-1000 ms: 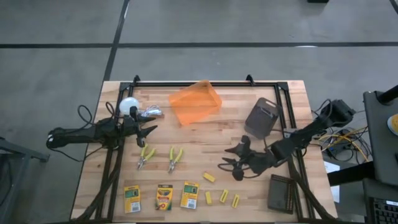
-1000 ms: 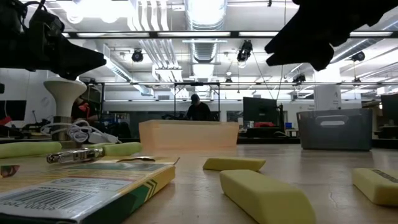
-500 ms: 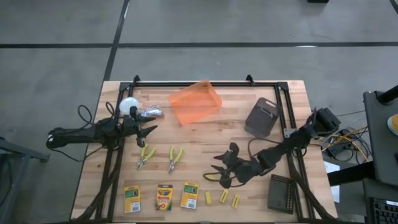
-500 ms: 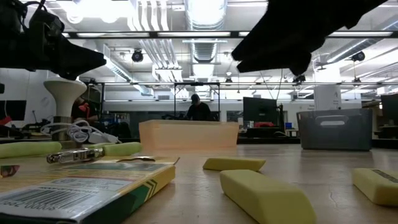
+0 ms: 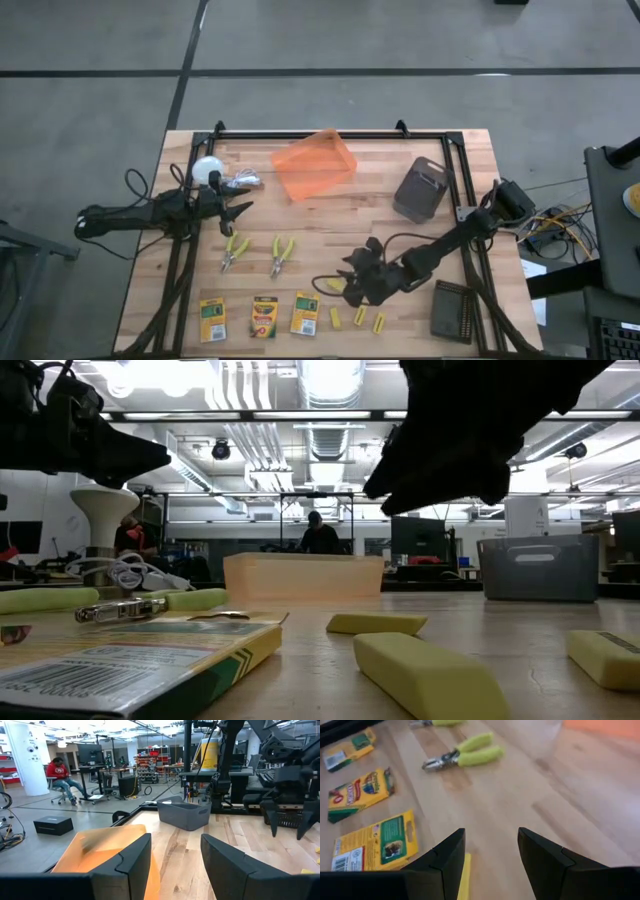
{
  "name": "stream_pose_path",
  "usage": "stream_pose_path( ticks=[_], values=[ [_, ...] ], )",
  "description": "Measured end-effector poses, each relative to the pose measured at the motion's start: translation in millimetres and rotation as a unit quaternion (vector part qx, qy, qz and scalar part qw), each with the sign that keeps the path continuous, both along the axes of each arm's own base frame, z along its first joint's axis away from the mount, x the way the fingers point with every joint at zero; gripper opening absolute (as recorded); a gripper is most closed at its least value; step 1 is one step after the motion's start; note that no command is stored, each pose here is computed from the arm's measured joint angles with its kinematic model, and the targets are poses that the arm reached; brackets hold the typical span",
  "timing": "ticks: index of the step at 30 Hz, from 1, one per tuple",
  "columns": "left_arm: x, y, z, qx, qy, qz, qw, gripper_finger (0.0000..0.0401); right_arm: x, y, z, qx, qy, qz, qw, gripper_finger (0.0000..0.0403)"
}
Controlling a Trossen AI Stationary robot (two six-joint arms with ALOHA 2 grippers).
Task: Pick & Place School Supplies
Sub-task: Put the yellow eraser into the black basket
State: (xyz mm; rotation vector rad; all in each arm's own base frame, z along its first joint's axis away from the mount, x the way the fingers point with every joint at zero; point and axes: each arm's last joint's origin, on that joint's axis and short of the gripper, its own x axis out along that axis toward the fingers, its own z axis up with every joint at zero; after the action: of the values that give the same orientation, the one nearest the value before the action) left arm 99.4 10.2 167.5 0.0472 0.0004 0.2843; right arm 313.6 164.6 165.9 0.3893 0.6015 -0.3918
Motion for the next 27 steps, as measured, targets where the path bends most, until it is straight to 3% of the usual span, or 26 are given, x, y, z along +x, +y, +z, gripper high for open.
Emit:
stream_pose_path(
  ticks=[11, 18, 22, 27],
  values=[
    [0.0, 0.0, 0.0, 0.000, 0.000, 0.000, 1.000, 0.0179, -7.1, 2.8, -12.6, 0.035, 0.077, 0.062, 0.994, 0.0178],
    [0.0, 0.0, 0.0, 0.000, 0.000, 0.000, 1.000, 0.0179, -7.1, 6.4, -25.6, -0.032, 0.106, 0.124, 0.986, 0.0178],
    [0.0, 0.0, 0.1, 0.000, 0.000, 0.000, 1.000, 0.0179, -8.1, 16.3, -32.1, -0.085, 0.119, 0.181, 0.973, 0.0178],
    [0.0, 0.0, 0.0, 0.000, 0.000, 0.000, 1.000, 0.0179, -7.5, 24.3, -26.7, -0.091, 0.098, 0.184, 0.974, 0.0178]
  ],
)
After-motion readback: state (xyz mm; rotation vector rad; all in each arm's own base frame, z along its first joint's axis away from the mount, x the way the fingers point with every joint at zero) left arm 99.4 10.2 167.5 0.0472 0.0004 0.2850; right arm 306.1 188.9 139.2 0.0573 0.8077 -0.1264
